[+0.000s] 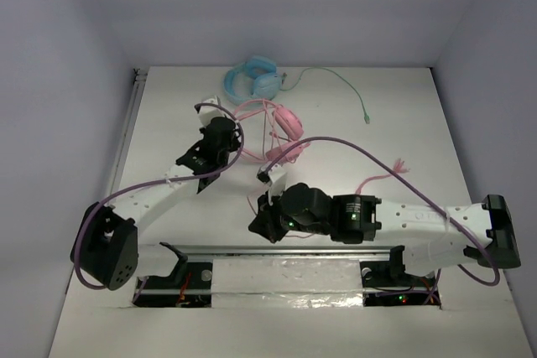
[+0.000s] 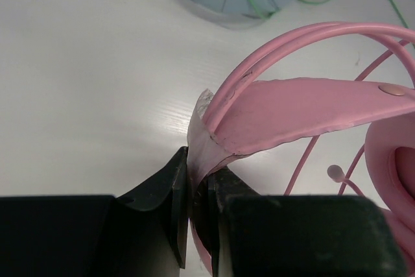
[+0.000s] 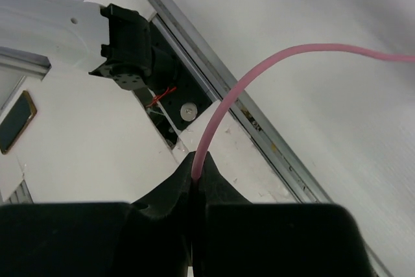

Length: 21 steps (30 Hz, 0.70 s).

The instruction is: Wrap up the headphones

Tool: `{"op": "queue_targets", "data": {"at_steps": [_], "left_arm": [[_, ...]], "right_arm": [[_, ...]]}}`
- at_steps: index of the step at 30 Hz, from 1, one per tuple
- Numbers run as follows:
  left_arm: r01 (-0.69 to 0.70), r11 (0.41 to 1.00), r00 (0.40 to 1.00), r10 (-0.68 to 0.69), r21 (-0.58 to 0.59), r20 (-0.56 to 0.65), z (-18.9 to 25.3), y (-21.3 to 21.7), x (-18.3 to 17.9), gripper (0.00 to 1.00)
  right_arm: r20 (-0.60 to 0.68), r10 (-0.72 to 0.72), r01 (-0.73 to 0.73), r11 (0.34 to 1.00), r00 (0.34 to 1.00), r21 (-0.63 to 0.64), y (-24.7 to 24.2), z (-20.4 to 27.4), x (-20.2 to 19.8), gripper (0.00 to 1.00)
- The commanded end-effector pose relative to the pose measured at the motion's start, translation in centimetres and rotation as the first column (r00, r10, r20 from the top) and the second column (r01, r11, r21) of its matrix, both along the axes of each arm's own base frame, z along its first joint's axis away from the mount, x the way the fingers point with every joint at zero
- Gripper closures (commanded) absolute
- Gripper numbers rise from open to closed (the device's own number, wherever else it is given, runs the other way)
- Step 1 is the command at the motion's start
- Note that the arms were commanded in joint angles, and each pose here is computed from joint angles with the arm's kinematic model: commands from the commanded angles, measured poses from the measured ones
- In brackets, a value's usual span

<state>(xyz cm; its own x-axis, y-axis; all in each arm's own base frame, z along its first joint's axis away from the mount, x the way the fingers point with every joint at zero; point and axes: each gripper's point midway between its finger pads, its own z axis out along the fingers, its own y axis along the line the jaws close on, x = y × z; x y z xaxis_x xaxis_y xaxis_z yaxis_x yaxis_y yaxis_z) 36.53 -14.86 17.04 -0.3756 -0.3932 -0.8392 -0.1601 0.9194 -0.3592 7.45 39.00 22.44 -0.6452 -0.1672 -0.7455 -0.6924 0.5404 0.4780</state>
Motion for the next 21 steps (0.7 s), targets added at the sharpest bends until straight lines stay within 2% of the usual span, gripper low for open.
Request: {"op": "queue_targets", "data": {"at_steps": [1, 6, 8, 16, 20, 21], "left_arm": [[0.055, 0.994, 0.990, -0.042, -0.096, 0.135, 3.8, -2.6, 0.7, 1.00], [0.241, 0.967, 0.965, -0.231, -0.077, 0.120, 3.3, -5.8, -1.1, 1.00], [0.299, 0.952, 0.951, -0.292, -0.060, 0.103, 2.9, -6.5, -2.1, 1.00], [0.452, 0.885, 0.892, -0.447, -0.109, 0.065, 1.7, -7.7, -5.8, 1.00], [0.529, 0.843, 0.848, -0.529, -0.097, 0.027, 1.1, -8.8, -7.4, 1.00], [0.581, 0.805, 0.813, -0.582, -0.122, 0.026, 1.1, -9.6, -8.3, 1.00]], "right_arm": [[0.078, 0.067, -0.061, 0.995, 0.995, -0.076, -0.3, 0.7, 0.0, 1.00], [0.134, 0.051, -0.033, 0.991, 0.990, -0.129, -1.2, 1.6, 2.1, 1.00], [0.162, 0.004, 0.019, 0.990, 0.987, -0.141, -2.1, 2.2, 3.8, 1.00], [0.250, -0.174, 0.212, 0.967, 0.952, -0.137, -7.2, 4.1, 10.4, 1.00], [0.287, -0.224, 0.268, 0.955, 0.932, -0.126, -8.8, 4.9, 12.5, 1.00], [0.297, -0.229, 0.278, 0.951, 0.927, -0.135, -9.1, 5.0, 12.9, 1.00]]}}
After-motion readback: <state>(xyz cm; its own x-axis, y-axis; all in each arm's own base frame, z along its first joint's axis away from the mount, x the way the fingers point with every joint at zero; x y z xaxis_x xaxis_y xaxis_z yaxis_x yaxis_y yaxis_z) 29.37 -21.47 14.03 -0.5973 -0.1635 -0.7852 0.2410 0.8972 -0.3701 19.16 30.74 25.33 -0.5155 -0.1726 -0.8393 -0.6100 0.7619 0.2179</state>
